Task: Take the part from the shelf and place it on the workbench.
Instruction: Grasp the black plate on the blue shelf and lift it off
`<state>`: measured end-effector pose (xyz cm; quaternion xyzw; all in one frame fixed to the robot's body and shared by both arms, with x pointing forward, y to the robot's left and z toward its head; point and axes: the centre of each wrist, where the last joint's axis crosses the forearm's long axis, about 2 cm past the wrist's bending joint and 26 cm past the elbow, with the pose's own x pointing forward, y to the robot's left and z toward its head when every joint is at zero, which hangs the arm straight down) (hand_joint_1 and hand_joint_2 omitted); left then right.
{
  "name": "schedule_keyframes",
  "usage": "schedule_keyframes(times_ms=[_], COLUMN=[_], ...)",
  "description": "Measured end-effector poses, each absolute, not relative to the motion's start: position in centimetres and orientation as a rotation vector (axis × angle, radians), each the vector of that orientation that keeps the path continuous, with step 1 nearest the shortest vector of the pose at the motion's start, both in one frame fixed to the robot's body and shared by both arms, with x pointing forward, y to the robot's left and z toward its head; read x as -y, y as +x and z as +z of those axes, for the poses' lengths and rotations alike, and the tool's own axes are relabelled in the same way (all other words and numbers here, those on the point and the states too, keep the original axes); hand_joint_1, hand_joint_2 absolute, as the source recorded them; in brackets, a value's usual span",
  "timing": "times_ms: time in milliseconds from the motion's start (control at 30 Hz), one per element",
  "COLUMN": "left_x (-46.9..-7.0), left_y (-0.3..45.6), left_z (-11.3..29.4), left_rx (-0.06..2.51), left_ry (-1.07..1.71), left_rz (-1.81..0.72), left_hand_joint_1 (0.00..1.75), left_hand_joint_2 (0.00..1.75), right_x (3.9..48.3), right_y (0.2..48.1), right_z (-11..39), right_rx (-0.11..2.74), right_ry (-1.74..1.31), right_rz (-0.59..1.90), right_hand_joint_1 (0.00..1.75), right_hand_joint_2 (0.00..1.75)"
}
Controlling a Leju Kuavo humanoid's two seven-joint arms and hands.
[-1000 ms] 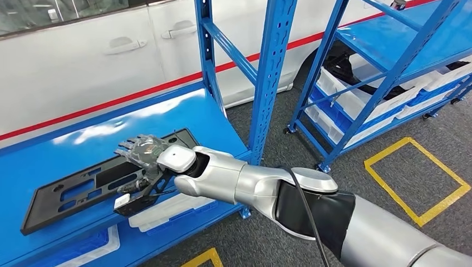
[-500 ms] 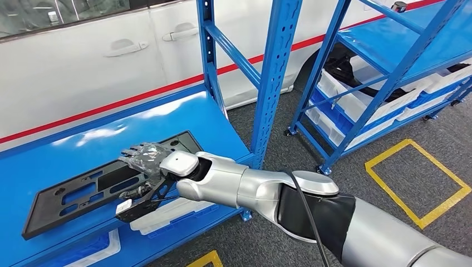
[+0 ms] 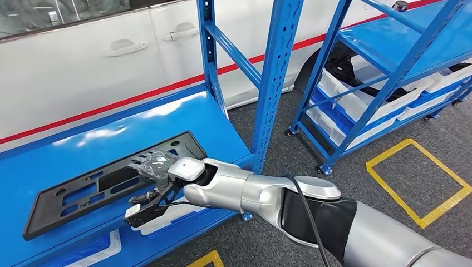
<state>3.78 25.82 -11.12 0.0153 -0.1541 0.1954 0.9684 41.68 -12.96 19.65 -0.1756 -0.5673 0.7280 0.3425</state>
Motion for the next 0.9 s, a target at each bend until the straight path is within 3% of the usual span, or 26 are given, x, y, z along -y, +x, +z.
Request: schedule_keyframes(times_ms=[100,233,600,633,733,767,867,900], left_x=[-25.8,-25.8,-25.7,-25.7,-25.7,-25.7,-25.7,-25.7], left_y=[3.8,3.7,3.7,3.7,3.7,3.7,3.7,3.7], left_z=[-11.1,-11.1,-11.1,-11.1,-11.1,-11.1,-11.1,-11.1], left_rx=[0.310,0.309,0.310,0.310,0.310,0.310,0.309,0.309], left_ry=[0.031,0.030,0.028,0.027,0.028,0.028,0.027,0.027], left_rz=[0.396,0.396,0.392,0.391,0.390,0.390,0.390,0.390], left_hand_joint_1=[0.00,0.00,0.00,0.00,0.00,0.00,0.00,0.00], left_hand_joint_2=[0.00,0.00,0.00,0.00,0.00,0.00,0.00,0.00], right_x=[13.0,13.1,13.0,13.0,13.1,13.2,13.3,13.3], right_y=[41.7,41.5,41.4,41.4,41.2,41.2,41.1,41.1], right_z=[19.5,19.1,18.6,18.5,18.2,18.0,17.8,17.8], right_rx=[1.467,1.452,1.419,1.417,1.405,1.400,1.393,1.393], right_ry=[-0.454,-0.449,-0.476,-0.478,-0.477,-0.475,-0.474,-0.475], right_rz=[1.900,1.906,1.936,1.938,1.946,1.949,1.956,1.958], right_hand_joint_1=[0.00,0.00,0.00,0.00,0.00,0.30,1.57,1.71], right_hand_joint_2=[0.00,1.75,1.75,1.31,1.31,1.75,1.75,1.75])
